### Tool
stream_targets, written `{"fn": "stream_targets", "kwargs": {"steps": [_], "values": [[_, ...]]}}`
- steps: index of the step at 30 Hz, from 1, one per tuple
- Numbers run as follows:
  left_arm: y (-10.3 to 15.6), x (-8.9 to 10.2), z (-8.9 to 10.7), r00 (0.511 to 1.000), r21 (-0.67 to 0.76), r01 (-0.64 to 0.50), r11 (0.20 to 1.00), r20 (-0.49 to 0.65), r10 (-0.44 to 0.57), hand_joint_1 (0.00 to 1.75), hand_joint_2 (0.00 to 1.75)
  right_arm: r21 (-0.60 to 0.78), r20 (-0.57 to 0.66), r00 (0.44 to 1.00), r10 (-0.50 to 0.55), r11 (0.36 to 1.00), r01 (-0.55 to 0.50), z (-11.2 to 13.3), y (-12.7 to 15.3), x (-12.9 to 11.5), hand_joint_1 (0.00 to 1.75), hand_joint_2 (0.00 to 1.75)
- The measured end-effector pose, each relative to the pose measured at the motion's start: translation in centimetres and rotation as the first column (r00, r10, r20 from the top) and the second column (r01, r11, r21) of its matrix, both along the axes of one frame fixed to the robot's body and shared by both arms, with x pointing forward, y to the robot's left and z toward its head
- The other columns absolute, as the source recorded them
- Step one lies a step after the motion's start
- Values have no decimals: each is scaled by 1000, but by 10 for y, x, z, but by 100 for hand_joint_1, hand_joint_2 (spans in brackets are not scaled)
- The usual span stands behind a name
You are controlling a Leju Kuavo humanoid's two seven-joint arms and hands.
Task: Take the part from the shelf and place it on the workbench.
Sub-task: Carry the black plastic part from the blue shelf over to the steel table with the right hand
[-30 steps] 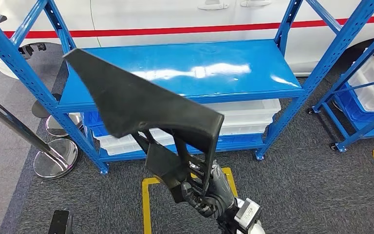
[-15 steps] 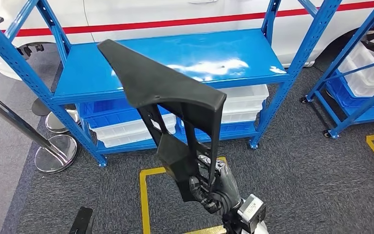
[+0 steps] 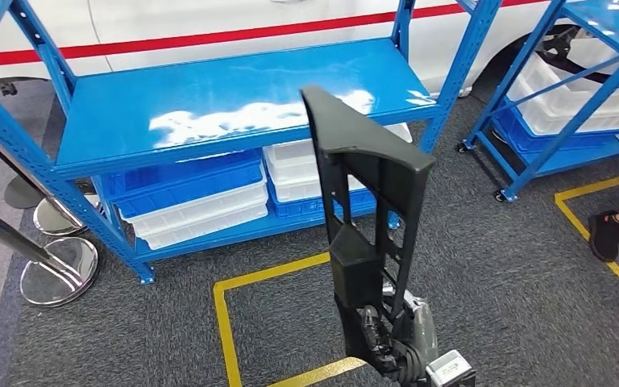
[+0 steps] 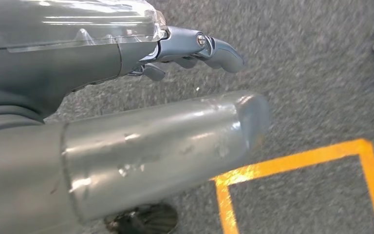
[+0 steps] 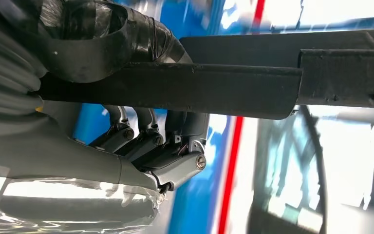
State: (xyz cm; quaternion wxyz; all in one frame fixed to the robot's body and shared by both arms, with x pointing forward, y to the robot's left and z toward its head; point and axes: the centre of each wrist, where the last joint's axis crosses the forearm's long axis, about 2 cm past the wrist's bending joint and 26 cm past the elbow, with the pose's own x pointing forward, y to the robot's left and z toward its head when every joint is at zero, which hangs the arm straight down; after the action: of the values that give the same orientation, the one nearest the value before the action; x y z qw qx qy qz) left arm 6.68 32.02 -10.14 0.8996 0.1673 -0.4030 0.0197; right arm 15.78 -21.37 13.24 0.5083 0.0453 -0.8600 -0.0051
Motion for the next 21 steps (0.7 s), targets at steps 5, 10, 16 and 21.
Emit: {"fn": "stream_targets", "kwargs": {"steps": [5, 10, 16, 21], "values": [[-6, -5, 0, 1000, -36, -4, 999, -8, 4, 0, 0, -25, -37, 993, -115, 993, 114, -7, -12, -18, 175, 175], [-18, 2, 3, 999, -53, 27, 998, 40, -25, 0, 0, -34, -39, 983, -177, 984, 176, -7, -15, -30, 175, 175], [-31, 9, 5, 996, 2, 81, 997, 27, -81, 0, 0, -33, -38, 977, -209, 978, 208, -7, -14, -34, 175, 175], [-39, 19, 7, 991, -21, 129, 991, 26, -128, 0, 0, -39, -23, 978, -209, 977, 208, -7, -14, -34, 175, 175]]}}
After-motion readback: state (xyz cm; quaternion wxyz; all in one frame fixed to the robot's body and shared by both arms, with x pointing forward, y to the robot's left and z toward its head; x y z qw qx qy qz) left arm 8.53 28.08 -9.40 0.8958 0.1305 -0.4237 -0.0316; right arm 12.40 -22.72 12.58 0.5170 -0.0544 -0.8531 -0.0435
